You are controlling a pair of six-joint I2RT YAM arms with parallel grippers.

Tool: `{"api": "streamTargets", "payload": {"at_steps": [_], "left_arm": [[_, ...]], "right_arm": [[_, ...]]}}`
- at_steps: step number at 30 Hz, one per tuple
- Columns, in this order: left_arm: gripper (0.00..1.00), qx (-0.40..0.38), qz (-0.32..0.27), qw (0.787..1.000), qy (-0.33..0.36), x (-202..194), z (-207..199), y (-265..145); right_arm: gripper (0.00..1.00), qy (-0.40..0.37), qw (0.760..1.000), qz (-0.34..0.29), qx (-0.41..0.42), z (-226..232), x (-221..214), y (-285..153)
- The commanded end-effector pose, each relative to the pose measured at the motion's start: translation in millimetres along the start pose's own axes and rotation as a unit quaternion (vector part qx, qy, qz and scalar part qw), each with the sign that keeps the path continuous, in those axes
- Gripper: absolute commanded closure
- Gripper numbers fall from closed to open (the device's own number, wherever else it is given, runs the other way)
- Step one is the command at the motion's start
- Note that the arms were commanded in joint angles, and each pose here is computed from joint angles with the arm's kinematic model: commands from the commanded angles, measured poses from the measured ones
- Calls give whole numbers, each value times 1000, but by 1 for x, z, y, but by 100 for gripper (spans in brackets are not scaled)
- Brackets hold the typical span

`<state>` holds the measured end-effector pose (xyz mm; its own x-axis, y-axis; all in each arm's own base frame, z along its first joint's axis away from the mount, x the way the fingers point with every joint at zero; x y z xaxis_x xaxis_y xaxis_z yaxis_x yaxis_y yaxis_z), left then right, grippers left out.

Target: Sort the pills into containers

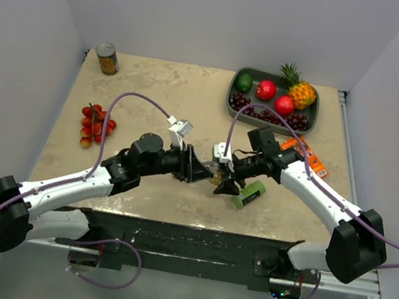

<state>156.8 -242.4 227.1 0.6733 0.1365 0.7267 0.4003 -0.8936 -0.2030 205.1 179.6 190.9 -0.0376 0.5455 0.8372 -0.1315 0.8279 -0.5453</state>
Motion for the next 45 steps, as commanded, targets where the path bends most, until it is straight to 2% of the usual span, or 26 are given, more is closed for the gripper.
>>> {"api": "streamTargets", "payload": {"at_steps": [1,4,5,7,8,11,12,14,15,19,20,21,23,24,27,30,32,33,37,43,45], "left_arm": [[100,109,9,961,-253,-1,-6,-5],[100,93,4,960,-266,3,-11,-5],[85,90,1,961,-260,6,-12,-4],[65,92,4,969,-229,6,-10,-4],[48,91,8,972,-216,7,-10,-4],[30,98,24,984,-146,2,-4,-12],[27,99,26,989,-102,1,0,-16],[20,111,14,992,-63,-3,7,-28],[19,105,13,994,-18,-5,10,-32],[17,85,-30,992,89,-5,14,-51],[17,52,-50,990,119,-5,10,-57],[17,27,-58,983,173,-4,9,-60],[17,-41,-93,966,237,-7,3,-65],[17,-58,-109,951,284,-7,4,-66],[14,-109,-156,913,361,-5,-1,-66],[14,-126,-151,897,396,5,-4,-53],[14,-140,-126,897,400,9,-5,-39],[14,-144,-123,890,414,12,-5,-35],[15,-153,-121,887,419,18,-7,-20],[22,-160,-131,886,415,24,-10,-12],[28,-169,-124,887,412,24,-11,-8]], "right_arm": [[100,-26,999,-24,-30,-6,14,-5],[100,-23,999,-25,-27,-6,14,-5],[100,-23,999,-26,-26,-5,14,-4],[100,-24,999,-28,-25,-5,15,-5],[100,-24,999,-29,-25,-4,15,-6],[100,-26,999,-32,-24,-4,15,-7],[100,-26,999,-33,-21,-3,15,-7],[100,-28,999,-34,-16,-2,16,-7],[100,-29,999,-34,-16,-2,15,-7],[100,-31,999,-34,-15,-1,15,-8],[100,-33,999,-35,-14,-1,15,-8],[100,-33,999,-36,-10,-1,15,-8],[100,-36,999,-38,-3,1,14,-7],[100,-35,998,-42,4,2,14,-7],[100,-39,998,-46,13,4,13,-6],[100,-41,998,-50,19,6,12,-5],[100,-42,997,-53,23,6,11,-4],[100,-41,997,-53,23,6,11,-4],[100,-41,997,-54,25,6,11,-3],[100,-39,997,-54,29,6,9,-2],[100,-40,997,-54,29,6,9,-2]]}}
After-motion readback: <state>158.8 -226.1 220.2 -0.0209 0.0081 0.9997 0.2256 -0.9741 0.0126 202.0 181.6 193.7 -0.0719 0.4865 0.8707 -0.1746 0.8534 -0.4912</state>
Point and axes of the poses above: each gripper's point midway between its finger pads, its own y axis out along the fingers, its own z axis along the line the jaws close on, x = y × z, the point moved 9 cm from there along -y, back along the fingers, and after that the axes turned 1 degree about -y, right-handed, at the moved point
